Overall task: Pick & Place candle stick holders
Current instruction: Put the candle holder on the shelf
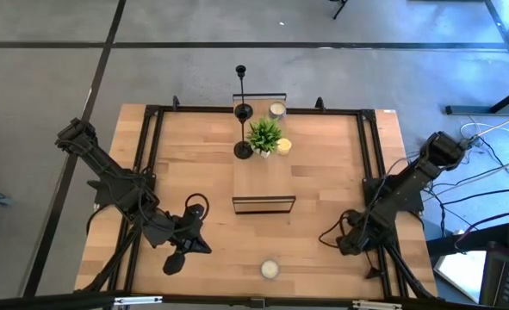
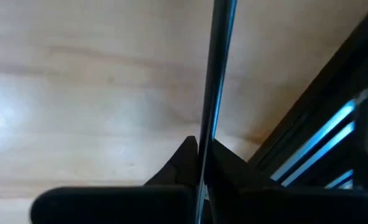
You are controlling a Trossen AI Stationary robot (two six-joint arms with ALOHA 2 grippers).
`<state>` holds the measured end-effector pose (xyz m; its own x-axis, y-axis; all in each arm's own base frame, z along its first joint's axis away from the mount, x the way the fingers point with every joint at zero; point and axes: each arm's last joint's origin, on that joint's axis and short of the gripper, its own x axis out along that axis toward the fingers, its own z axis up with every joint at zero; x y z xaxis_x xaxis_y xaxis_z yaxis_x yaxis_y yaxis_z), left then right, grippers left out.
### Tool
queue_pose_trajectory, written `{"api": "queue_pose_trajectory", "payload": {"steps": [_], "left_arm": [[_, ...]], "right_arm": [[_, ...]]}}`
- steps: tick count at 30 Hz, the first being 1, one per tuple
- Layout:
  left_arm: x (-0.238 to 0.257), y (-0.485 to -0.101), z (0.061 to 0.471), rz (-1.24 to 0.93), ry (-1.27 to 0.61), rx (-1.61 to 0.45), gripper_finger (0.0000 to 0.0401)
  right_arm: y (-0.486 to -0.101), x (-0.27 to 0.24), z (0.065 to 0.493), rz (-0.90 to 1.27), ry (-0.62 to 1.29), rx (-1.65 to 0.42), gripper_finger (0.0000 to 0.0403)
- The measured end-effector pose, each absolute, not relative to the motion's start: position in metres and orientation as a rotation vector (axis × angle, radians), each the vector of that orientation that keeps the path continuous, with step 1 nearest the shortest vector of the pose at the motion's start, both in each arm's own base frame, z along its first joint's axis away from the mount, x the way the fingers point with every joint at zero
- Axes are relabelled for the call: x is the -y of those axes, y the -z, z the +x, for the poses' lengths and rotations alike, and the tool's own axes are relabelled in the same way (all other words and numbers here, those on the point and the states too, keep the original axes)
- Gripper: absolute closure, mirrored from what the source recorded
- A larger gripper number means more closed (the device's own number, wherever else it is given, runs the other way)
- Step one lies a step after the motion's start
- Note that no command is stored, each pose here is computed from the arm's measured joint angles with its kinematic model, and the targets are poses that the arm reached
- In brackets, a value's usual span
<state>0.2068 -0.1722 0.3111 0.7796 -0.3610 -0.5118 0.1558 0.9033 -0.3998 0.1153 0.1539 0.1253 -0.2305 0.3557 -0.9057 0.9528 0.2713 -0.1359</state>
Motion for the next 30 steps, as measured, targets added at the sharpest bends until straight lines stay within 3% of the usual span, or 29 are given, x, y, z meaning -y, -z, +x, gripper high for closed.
{"api": "queue_pose_trajectory", "payload": {"steps": [8,14,22,26,30], "left_arm": [[0.172,-0.311,0.207,-0.349,0.285,-0.617,0.0399],[0.171,-0.311,0.207,-0.339,0.261,-0.603,0.0399],[0.169,-0.313,0.209,-0.333,0.189,-0.557,0.0399],[0.168,-0.316,0.211,-0.33,0.119,-0.487,0.0399],[0.163,-0.322,0.216,-0.34,-0.006,-0.374,0.0399]], "right_arm": [[-0.131,-0.162,0.123,1.185,0.855,-1.723,0.0388],[-0.169,-0.179,0.141,1.195,0.674,-1.622,0.0388],[-0.273,-0.203,0.172,1.126,0.337,-1.357,0.0388],[-0.334,-0.198,0.182,1.049,0.248,-1.096,0.0388],[-0.39,-0.186,0.19,0.924,0.208,-0.711,0.0388]]}}
